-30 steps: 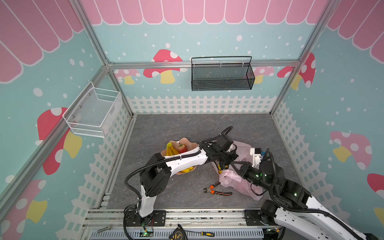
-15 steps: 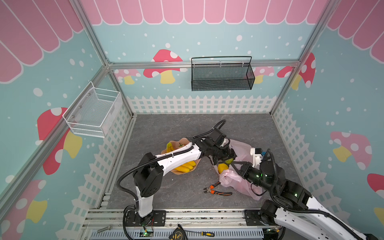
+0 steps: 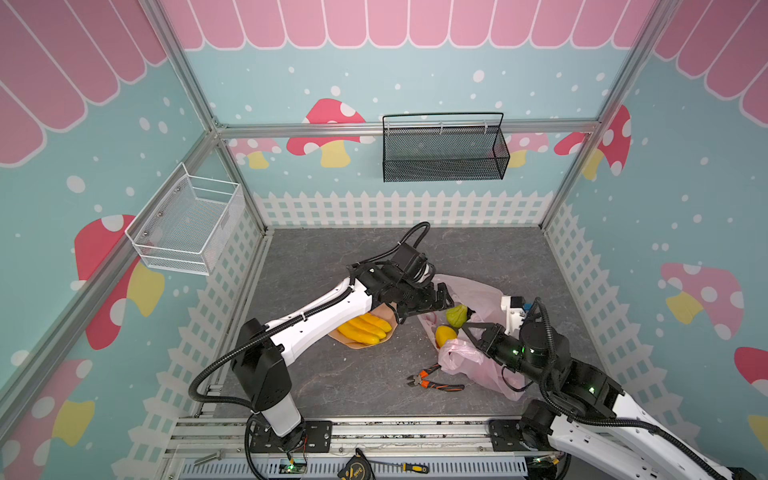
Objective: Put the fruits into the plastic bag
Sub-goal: 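Withdraw the left gripper back over the strawberry left in the bowl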
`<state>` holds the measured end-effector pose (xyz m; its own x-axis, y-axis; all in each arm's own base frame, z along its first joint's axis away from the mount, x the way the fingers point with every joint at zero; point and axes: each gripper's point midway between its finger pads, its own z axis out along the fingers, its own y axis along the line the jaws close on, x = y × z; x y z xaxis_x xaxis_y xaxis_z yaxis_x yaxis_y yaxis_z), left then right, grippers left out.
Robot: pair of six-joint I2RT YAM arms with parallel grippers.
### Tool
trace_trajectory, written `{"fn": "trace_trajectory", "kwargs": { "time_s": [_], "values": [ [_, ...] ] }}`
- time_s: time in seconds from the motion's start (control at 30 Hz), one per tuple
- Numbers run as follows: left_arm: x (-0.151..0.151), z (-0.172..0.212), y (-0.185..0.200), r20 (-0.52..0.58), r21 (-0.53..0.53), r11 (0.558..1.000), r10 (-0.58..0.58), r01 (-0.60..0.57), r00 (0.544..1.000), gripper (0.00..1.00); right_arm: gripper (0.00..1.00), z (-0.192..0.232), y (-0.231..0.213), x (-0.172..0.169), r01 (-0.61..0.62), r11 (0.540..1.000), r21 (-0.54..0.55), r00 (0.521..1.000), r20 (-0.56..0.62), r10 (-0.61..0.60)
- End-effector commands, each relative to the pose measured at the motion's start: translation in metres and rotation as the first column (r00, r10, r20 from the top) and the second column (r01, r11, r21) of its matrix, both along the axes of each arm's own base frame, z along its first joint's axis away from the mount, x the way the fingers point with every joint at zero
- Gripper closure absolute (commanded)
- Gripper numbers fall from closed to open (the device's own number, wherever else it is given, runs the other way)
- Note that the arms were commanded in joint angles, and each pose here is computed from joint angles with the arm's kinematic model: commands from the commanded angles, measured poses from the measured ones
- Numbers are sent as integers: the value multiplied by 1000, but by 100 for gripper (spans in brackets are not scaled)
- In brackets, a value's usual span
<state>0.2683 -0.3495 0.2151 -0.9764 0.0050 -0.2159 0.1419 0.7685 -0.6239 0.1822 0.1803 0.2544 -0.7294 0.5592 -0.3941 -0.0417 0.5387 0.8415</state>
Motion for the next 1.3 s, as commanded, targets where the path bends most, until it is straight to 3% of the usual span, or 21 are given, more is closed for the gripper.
{"fn": "trace_trajectory", "kwargs": {
  "time_s": [0.0, 0.23, 0.47, 0.7, 1.27],
  "values": [
    [2, -8, 48, 29, 121, 992, 44, -47, 999, 0, 99, 2, -4, 1, 17, 1000, -1, 1000, 3, -17],
    [29, -25, 127, 104, 305, 933, 165, -189, 981, 1, 99, 4, -3, 2, 16, 1000, -5, 1000, 6, -16],
    [64, -55, 166, 131, 404, 874, 236, -270, 963, 4, 99, 6, -3, 2, 20, 1000, -2, 1000, 8, -20],
    [91, -90, 181, 134, 468, 828, 279, -309, 951, 8, 99, 8, -3, 2, 22, 1000, -3, 1000, 7, -22],
    [113, -140, 176, 101, 488, 792, 366, -367, 925, 19, 99, 6, 2, 6, 14, 1000, -21, 1000, -3, -14]
  ]
}}
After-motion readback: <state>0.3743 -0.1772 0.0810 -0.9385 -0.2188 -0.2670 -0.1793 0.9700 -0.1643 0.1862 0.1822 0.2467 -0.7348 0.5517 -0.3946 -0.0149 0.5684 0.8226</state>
